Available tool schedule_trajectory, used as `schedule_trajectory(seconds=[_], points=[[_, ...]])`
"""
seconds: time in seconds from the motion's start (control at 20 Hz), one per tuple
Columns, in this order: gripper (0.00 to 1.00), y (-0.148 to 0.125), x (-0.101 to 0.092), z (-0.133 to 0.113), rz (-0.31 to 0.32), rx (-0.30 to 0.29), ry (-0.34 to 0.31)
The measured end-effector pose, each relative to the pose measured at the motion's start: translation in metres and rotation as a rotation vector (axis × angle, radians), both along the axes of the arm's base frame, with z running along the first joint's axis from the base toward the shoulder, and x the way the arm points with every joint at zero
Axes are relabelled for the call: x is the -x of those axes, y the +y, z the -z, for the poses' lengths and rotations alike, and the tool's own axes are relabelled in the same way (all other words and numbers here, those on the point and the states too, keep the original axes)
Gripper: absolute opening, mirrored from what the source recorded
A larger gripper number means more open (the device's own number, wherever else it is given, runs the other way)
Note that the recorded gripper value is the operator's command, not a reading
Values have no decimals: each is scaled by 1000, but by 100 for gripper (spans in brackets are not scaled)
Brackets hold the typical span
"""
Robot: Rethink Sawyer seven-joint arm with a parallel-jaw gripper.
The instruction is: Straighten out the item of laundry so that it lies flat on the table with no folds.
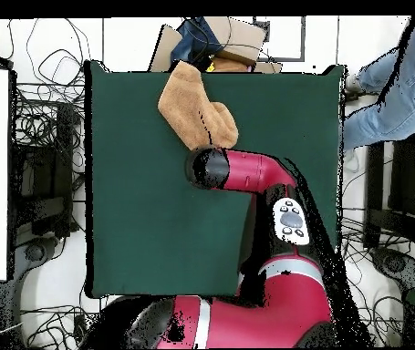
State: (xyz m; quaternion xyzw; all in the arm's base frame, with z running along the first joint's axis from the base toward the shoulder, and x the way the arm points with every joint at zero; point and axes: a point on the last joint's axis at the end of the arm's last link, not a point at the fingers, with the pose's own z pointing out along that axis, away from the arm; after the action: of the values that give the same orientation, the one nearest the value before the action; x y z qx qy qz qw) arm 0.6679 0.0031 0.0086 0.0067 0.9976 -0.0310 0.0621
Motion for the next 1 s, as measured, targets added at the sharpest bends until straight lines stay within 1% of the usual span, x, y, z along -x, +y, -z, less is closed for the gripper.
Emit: schedule_trajectory(seconds=[0.15,0.25,0.4,0.45,0.55,0.75,0.8,0.9,0.95,1.0], points=[[0,2,8,1,-8,2,-8],[0,6,20,3,-21,5,-6],[0,8,29,4,-28,6,-4],[0,9,36,4,-33,6,-3],[0,12,44,6,-37,4,-5],[0,15,55,8,-39,1,-7],[0,17,62,9,-40,-1,-10],[0,18,65,9,-41,-2,-11],[0,19,73,11,-45,-3,-12],[0,19,75,11,-46,-3,-12]])
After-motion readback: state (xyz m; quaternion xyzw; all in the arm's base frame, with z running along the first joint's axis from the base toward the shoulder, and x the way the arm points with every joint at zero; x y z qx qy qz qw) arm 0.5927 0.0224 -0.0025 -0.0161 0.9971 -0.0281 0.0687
